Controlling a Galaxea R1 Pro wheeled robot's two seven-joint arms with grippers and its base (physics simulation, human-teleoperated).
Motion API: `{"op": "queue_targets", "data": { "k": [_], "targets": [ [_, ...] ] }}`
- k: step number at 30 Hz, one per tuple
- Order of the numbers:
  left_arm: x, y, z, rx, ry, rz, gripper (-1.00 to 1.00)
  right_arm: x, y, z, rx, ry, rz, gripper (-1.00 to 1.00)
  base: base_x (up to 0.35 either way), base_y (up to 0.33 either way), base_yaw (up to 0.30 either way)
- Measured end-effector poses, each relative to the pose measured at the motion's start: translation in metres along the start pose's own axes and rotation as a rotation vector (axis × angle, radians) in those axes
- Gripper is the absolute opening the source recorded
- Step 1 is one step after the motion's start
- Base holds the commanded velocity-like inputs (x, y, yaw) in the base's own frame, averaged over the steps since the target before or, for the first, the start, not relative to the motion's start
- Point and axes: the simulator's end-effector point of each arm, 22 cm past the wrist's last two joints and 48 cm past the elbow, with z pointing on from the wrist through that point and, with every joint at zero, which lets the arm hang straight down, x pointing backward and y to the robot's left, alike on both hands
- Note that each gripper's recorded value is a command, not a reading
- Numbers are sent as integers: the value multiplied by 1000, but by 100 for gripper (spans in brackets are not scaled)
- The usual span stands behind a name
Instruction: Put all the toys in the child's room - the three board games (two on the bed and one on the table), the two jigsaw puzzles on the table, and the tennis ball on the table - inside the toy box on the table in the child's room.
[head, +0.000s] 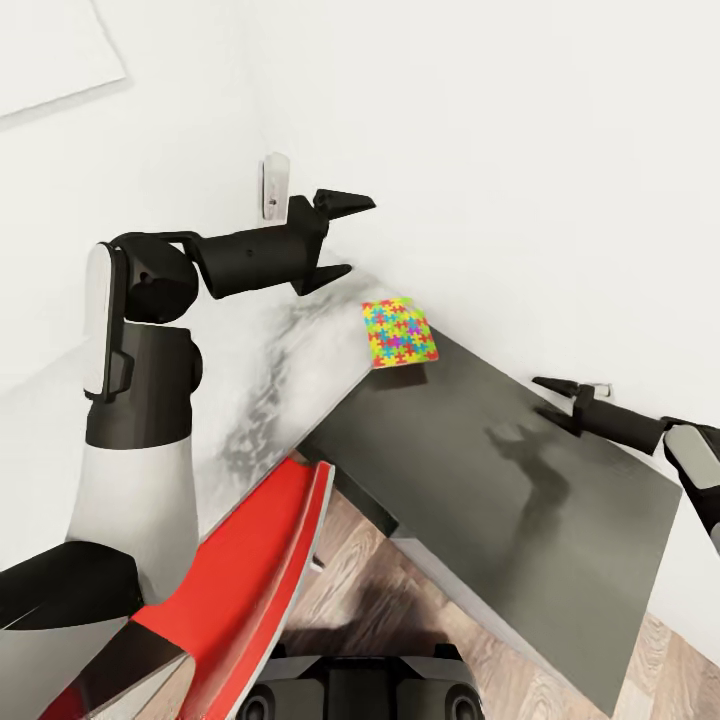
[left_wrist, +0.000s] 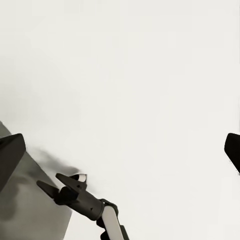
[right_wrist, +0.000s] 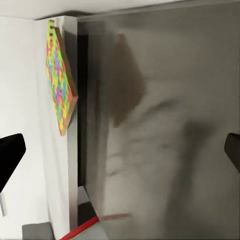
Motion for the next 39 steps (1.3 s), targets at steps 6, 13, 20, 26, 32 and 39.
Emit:
{"op": "queue_targets", "data": {
  "k": [6,13,20,26,32,39],
  "targets": [
    [0,-1,0,0,0,2,100,0,-1,1,2,-2,-3,100,0,0,290],
    [-3,-4,0,-2,-3,11,100,-6,-2,1,4,-34,-30,100,0,0,294],
    [-3,-14,2,3,1,35,100,-15,-3,-2,3,-73,-60,100,0,0,242],
    [7,-21,10,-3,30,70,100,-20,0,-5,-7,-86,-75,100,0,0,94],
    [11,-25,13,-5,43,88,100,-22,3,-7,-16,-93,-87,100,0,0,43],
    [12,-25,13,-9,47,96,100,-25,4,-9,-17,-98,-94,100,0,0,19]
  ]
}}
